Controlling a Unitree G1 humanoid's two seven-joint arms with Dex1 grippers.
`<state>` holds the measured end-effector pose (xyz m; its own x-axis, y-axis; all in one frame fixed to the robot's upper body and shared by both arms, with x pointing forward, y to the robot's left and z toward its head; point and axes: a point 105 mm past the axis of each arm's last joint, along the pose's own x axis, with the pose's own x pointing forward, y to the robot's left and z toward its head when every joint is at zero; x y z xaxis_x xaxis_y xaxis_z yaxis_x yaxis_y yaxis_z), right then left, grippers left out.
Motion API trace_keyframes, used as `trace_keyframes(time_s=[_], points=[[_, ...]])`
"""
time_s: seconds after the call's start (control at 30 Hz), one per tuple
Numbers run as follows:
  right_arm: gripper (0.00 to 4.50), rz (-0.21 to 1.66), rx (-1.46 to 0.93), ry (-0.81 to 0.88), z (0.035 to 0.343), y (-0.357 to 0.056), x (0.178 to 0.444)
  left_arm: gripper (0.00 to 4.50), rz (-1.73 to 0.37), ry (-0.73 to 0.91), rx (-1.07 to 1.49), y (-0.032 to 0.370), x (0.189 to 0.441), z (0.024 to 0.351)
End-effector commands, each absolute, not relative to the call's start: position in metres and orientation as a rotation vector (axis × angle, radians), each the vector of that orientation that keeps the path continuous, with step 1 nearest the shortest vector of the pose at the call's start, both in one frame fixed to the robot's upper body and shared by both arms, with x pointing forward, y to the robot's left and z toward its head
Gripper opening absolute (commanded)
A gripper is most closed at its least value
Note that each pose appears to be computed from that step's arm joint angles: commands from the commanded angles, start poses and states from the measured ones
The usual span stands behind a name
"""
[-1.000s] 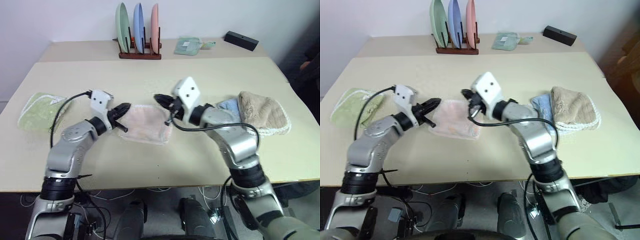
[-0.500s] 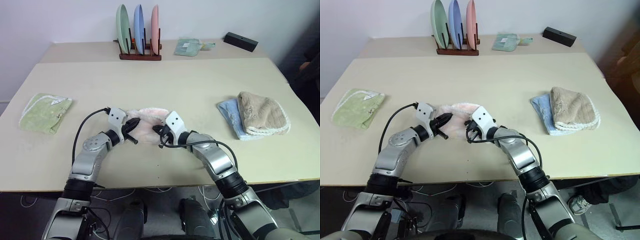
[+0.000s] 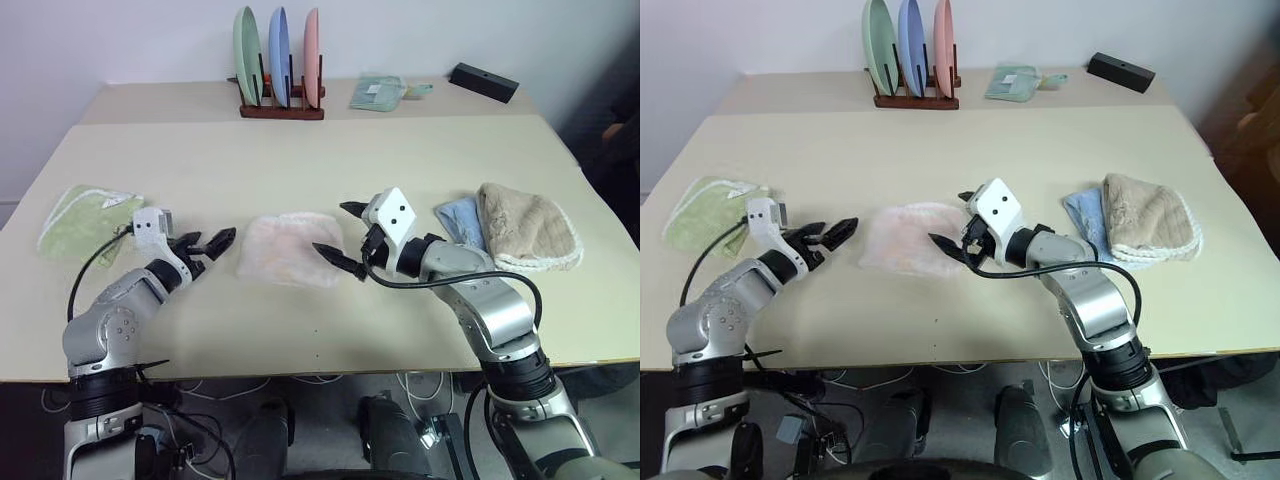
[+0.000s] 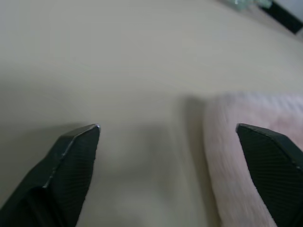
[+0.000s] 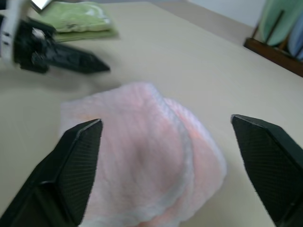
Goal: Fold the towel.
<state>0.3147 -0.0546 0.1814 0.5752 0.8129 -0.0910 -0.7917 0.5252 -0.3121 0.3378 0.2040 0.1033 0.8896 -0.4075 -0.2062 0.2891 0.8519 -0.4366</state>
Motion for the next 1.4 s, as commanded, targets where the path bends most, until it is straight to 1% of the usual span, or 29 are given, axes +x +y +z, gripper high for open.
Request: trace_keyframes(time_s=[0.03, 0.23, 0.27, 0.3, 0.37, 0.43, 0.47, 0.57, 0.63, 0.7, 0.8, 0.9, 0.97, 1.07, 1.13, 1.2, 1.23, 1.27, 1.3, 1.4], points=[[4.5, 1.024, -0.366, -0.164, 0.205, -0.044, 0.301, 4.46, -0.482, 0.375, -0.445, 0.173, 0.331, 0.096], [4.5, 1.028, -0.401, -0.145, 0.196, -0.043, 0.295, 4.46, -0.574, 0.42, -0.559, 0.134, 0.329, 0.091], [4.5, 1.027, -0.403, -0.141, 0.195, -0.043, 0.294, 4.23, -0.592, 0.419, -0.574, 0.129, 0.328, 0.092], [4.5, 1.025, -0.406, -0.139, 0.194, -0.043, 0.293, 3.94, -0.604, 0.417, -0.583, 0.125, 0.327, 0.093], [4.5, 1.015, -0.409, -0.132, 0.192, -0.044, 0.292, 3.17, -0.613, 0.42, -0.601, 0.121, 0.326, 0.094], [4.5, 1.005, -0.415, -0.126, 0.191, -0.046, 0.291, 2.15, -0.626, 0.426, -0.604, 0.118, 0.324, 0.094], [4.5, 1.002, -0.418, -0.123, 0.19, -0.046, 0.291, 1.53, -0.625, 0.428, -0.603, 0.118, 0.324, 0.093], [4.5, 0.994, -0.43, -0.114, 0.188, -0.048, 0.29, 0.07, -0.618, 0.43, -0.603, 0.118, 0.324, 0.092], [4.5, 0.99, -0.435, -0.11, 0.187, -0.049, 0.29, 0.02, -0.613, 0.415, -0.609, 0.118, 0.325, 0.095], [4.5, 0.97, -0.445, -0.107, 0.185, -0.052, 0.293, 0.02, -0.603, 0.301, -0.63, 0.124, 0.333, 0.117], [4.5, 0.938, -0.463, -0.097, 0.182, -0.059, 0.298, 0.02, -0.481, 0.142, -0.656, 0.149, 0.355, 0.148], [4.5, 0.92, -0.471, -0.092, 0.181, -0.064, 0.302, 0.02, -0.283, -0.057, -0.676, 0.196, 0.379, 0.188], [4.5, 0.914, -0.476, -0.09, 0.18, -0.066, 0.304, 0.02, -0.152, -0.157, -0.654, 0.231, 0.385, 0.213], [4.5, 0.91, -0.479, -0.086, 0.177, -0.067, 0.305, 0.02, -0.024, -0.246, -0.617, 0.267, 0.385, 0.233], [4.5, 0.91, -0.487, -0.072, 0.172, -0.069, 0.304, 0.02, 0.126, -0.36, -0.674, 0.312, 0.374, 0.249], [4.5, 0.911, -0.489, -0.062, 0.166, -0.069, 0.303, 0.02, 0.286, -0.41, -0.695, 0.357, 0.355, 0.241], [4.5, 0.911, -0.489, -0.06, 0.165, -0.069, 0.303, 0.02, 0.342, -0.391, -0.693, 0.371, 0.348, 0.229], [4.5, 0.911, -0.488, -0.06, 0.165, -0.069, 0.303, 0.02, 0.376, -0.374, -0.691, 0.378, 0.344, 0.221], [4.5, 0.91, -0.486, -0.058, 0.164, -0.069, 0.303, 0.02, 0.428, -0.346, -0.681, 0.388, 0.337, 0.204], [4.5, 0.912, -0.496, -0.045, 0.158, -0.07, 0.303, 0.02, 0.559, -0.3, -0.674, 0.408, 0.317, 0.169]])
